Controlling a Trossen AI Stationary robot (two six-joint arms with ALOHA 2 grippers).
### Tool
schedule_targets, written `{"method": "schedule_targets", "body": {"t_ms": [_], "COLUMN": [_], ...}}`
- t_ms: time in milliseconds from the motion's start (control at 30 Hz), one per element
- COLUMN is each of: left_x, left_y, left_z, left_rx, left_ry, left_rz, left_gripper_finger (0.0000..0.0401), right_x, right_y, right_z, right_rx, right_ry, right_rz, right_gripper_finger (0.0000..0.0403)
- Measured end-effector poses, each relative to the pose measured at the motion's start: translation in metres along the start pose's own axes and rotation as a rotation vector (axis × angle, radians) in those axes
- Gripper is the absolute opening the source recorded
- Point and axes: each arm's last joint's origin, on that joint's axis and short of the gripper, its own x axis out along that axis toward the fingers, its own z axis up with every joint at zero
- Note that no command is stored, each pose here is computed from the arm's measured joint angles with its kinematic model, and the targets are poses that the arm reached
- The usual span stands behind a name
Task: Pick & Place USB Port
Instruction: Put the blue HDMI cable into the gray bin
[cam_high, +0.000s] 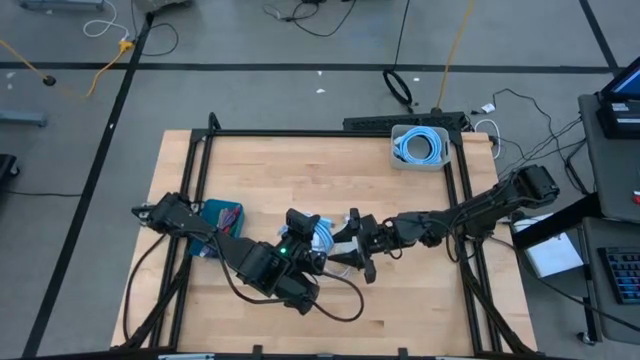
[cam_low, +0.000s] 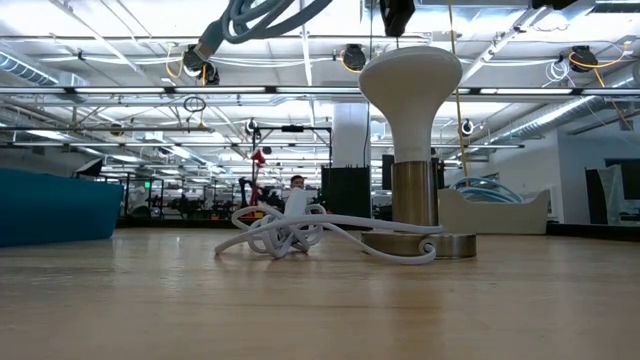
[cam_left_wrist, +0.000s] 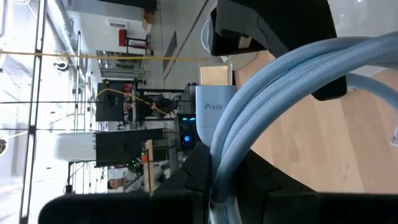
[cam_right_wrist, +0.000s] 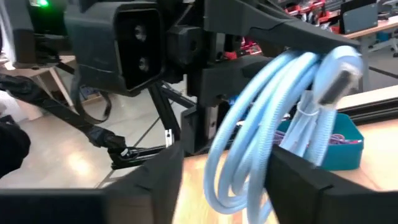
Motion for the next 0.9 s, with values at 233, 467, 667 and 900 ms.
{"method": "schedule_targets", "body": {"t_ms": [233, 467, 667, 900], "left_x": [-0.019, -0.077, -0.138, -0.176], "left_y": [-0.001, 0.006, 0.020, 0.014], "left_z": [0.006, 0.002, -0.029, -0.076], "left_rx": [-0.031, -0.281, -0.531, -0.702], "left_ry": [-0.058, -0.201, -0.357, -0.437], "left_rz": [0.022, 0.088, -0.004, -0.106], "left_gripper_finger": [0.0041, 0.0109, 0.0178, 0.0185], "right_x": [0.000, -0.001, -0.004, -0.010], "right_y": [0.000, 0.008, 0.019, 0.043], "right_z": [0.000, 0.005, 0.006, 0.014], "right_rx": [-0.047, -0.171, -0.261, -0.282], "right_ry": [0.004, -0.076, -0.152, -0.272], "right_rz": [-0.005, -0.029, -0.121, 0.119], "right_gripper_finger": [0.0033, 0.0010, 0.0009, 0.0009]}}
